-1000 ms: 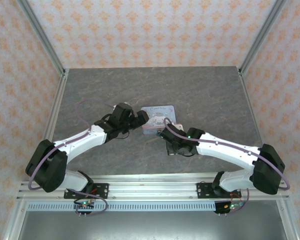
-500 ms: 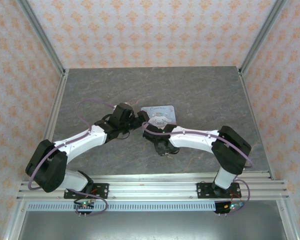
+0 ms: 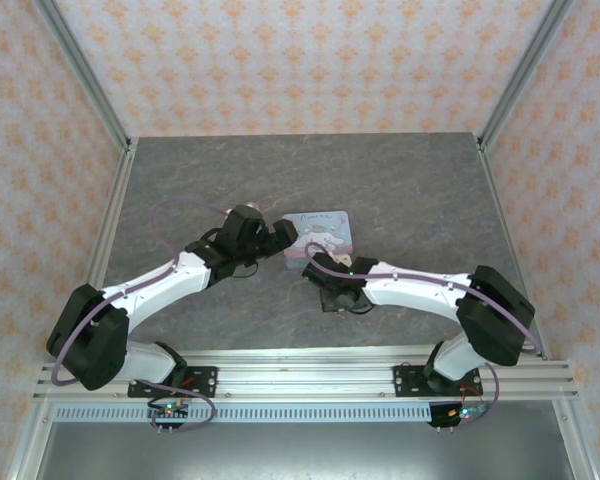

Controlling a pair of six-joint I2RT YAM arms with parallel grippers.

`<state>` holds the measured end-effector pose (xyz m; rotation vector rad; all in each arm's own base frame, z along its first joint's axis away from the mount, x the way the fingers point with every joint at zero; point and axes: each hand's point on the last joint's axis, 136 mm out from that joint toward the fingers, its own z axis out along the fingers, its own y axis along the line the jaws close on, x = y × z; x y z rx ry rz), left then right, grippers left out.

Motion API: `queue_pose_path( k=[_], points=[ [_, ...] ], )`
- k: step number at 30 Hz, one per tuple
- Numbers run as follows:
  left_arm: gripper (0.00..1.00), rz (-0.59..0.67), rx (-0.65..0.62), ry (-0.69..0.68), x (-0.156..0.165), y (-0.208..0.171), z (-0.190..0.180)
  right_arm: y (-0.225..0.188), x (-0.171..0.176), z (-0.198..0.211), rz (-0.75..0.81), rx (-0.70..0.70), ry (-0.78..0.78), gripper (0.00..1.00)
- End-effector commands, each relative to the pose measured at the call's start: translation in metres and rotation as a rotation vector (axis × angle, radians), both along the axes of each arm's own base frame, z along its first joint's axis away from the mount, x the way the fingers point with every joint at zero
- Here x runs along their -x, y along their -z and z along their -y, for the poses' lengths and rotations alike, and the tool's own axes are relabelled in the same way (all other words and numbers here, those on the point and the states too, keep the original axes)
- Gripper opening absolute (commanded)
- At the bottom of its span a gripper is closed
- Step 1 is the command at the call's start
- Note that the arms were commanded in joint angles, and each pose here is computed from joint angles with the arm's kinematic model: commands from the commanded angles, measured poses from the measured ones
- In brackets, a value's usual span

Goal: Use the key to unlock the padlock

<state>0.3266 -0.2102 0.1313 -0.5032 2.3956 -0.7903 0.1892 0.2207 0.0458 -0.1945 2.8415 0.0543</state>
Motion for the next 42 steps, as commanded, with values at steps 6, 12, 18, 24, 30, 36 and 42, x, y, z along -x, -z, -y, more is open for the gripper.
queue_pose_path(
  k=[6,12,18,24,30,36,42],
  points=[
    [1.00,-0.005,-0.008,0.004,0.004,0.001,0.002,0.014,-0.003,-0.010,0.012,-0.133,0.159,0.50],
    [1.00,-0.008,-0.010,0.005,0.003,0.003,0.003,0.019,-0.006,-0.014,0.012,-0.139,0.176,0.48],
    [1.00,-0.007,-0.009,0.005,0.002,0.004,0.004,0.028,-0.001,-0.011,-0.007,-0.097,0.164,0.42],
    [1.00,-0.011,-0.010,0.006,0.002,0.006,0.004,0.034,0.006,-0.008,-0.020,-0.039,0.141,0.38],
    [1.00,-0.009,-0.008,0.007,0.001,0.005,0.005,0.035,0.015,-0.006,-0.023,-0.005,0.118,0.38],
    [1.00,-0.011,-0.006,0.007,0.001,0.005,0.006,0.035,0.021,0.001,-0.023,-0.007,0.127,0.36],
    [1.00,-0.013,-0.005,0.008,0.001,0.005,0.007,0.036,0.025,0.003,-0.031,-0.014,0.129,0.33]
  ],
)
